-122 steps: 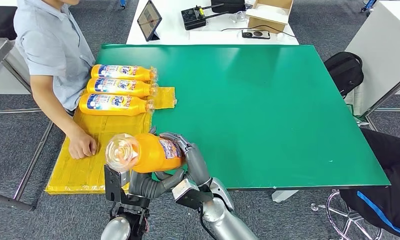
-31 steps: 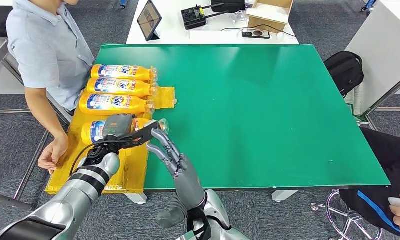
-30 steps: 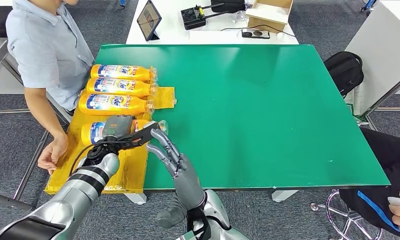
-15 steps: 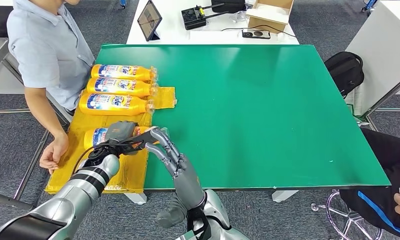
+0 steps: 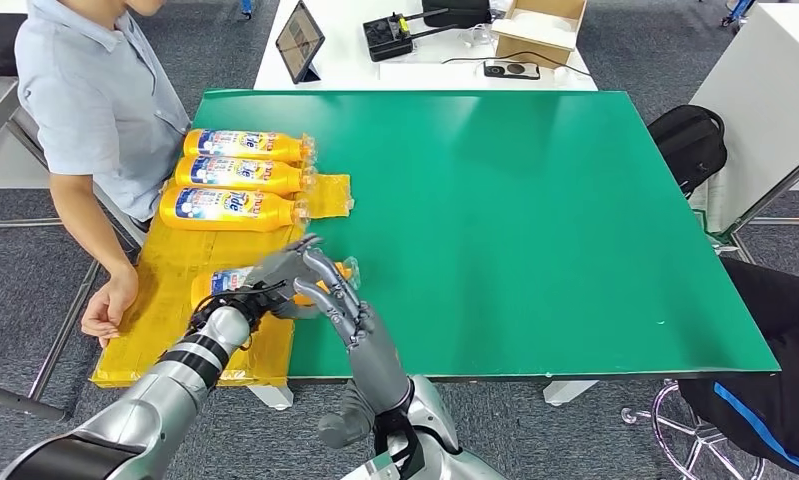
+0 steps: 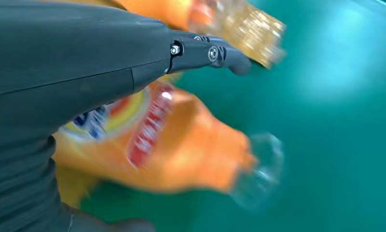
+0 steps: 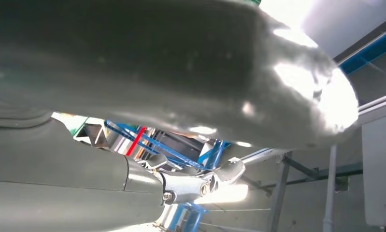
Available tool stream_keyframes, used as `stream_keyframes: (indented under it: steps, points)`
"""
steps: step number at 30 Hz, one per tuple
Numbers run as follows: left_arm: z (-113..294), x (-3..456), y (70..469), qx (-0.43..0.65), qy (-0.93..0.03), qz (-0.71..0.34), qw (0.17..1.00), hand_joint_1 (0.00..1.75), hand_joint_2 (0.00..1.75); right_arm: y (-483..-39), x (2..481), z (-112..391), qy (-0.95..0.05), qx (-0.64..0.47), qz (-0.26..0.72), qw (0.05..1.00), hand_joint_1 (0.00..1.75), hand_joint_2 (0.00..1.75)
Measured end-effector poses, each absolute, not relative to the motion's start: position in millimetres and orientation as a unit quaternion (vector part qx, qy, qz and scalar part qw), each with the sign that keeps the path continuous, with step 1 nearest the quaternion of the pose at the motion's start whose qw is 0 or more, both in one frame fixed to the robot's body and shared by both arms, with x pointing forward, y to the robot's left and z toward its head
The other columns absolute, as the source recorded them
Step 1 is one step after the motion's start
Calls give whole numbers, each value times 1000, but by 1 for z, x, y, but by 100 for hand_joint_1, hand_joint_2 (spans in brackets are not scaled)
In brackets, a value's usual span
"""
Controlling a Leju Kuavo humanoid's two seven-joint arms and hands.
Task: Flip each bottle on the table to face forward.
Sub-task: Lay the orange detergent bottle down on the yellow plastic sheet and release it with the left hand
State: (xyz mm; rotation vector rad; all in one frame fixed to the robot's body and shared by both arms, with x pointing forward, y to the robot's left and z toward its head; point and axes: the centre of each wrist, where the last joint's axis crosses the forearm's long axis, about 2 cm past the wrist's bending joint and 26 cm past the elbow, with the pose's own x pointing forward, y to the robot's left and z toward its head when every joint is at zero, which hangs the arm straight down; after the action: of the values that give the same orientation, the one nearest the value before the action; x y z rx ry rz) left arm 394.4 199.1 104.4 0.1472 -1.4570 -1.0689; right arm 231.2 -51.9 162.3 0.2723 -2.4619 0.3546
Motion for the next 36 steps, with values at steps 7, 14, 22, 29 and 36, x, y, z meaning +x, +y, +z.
stream_keyframes:
  steps: [7, 14, 22, 29, 36]
  points:
    - [99, 384, 195, 22, -669, -431, 606, 0, 175, -51, 231, 163, -933, 110, 135, 313, 0, 0]
    - [96, 374, 189, 28, -717, -372, 589, 0, 175, -51, 230, 166, -941, 87, 129, 301, 0, 175]
    - [122, 343, 168, -58, -830, 3, 555, 0, 175, -65, 215, 198, -974, -12, 87, 208, 0, 175]
    - [134, 312, 180, -108, -837, 144, 517, 0, 175, -91, 204, 202, -972, -63, 30, 226, 0, 175]
    - [142, 298, 191, -101, -847, 175, 491, 0, 175, -109, 199, 209, -968, -88, -9, 233, 0, 175]
